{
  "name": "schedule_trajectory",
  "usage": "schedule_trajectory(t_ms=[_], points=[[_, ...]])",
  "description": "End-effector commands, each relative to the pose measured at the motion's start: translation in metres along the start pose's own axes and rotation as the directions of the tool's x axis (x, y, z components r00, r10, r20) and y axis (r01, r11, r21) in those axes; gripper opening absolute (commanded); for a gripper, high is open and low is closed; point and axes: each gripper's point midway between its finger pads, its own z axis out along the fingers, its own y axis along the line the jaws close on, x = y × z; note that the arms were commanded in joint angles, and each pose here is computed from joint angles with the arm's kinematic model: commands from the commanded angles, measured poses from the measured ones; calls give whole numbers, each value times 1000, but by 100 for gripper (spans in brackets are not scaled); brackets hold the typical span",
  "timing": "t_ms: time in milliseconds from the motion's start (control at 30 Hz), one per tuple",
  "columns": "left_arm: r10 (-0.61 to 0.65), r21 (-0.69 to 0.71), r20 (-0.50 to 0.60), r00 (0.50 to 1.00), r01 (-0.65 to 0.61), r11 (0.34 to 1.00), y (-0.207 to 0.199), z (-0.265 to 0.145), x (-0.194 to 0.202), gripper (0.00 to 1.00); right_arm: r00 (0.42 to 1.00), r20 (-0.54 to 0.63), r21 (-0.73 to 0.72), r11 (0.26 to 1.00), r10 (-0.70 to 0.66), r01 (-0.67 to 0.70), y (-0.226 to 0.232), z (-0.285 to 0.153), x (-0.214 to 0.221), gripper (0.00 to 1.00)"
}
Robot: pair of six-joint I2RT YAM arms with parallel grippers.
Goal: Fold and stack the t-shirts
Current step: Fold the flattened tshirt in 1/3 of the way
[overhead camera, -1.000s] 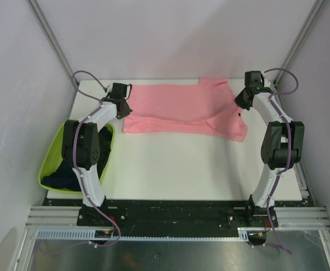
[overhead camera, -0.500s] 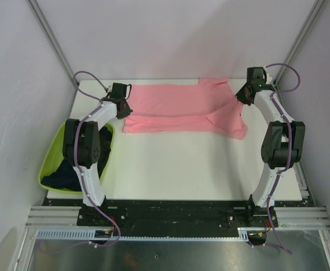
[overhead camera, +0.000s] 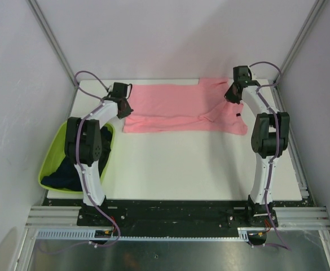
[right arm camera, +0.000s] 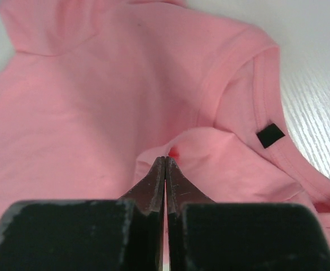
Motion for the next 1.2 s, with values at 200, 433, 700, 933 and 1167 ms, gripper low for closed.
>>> schedule_trajectory(t_ms=[200, 433, 700, 933, 1167], points=[[17, 33, 43, 999, -19, 999, -6, -1, -24, 4, 999, 16, -29, 998, -52, 53, 3, 13, -12, 0], [27, 92, 69, 997, -34, 995, -14, -10, -47, 59, 997, 2, -40, 996, -83, 83, 8, 14, -18, 52], [3, 176, 17, 1000, -6, 984, -19, -39, -27, 58, 994, -22, -52, 993, -106, 105, 12, -18, -3, 60], [-2, 177, -46, 999, 10, 984, -9, -45, 4, 51, 988, -116, -73, 993, -101, 93, 16, -16, 53, 53], [5, 178, -60, 998, 6, 984, -7, -47, 12, 49, 977, -192, -74, 994, -92, 79, 23, -4, 98, 47]])
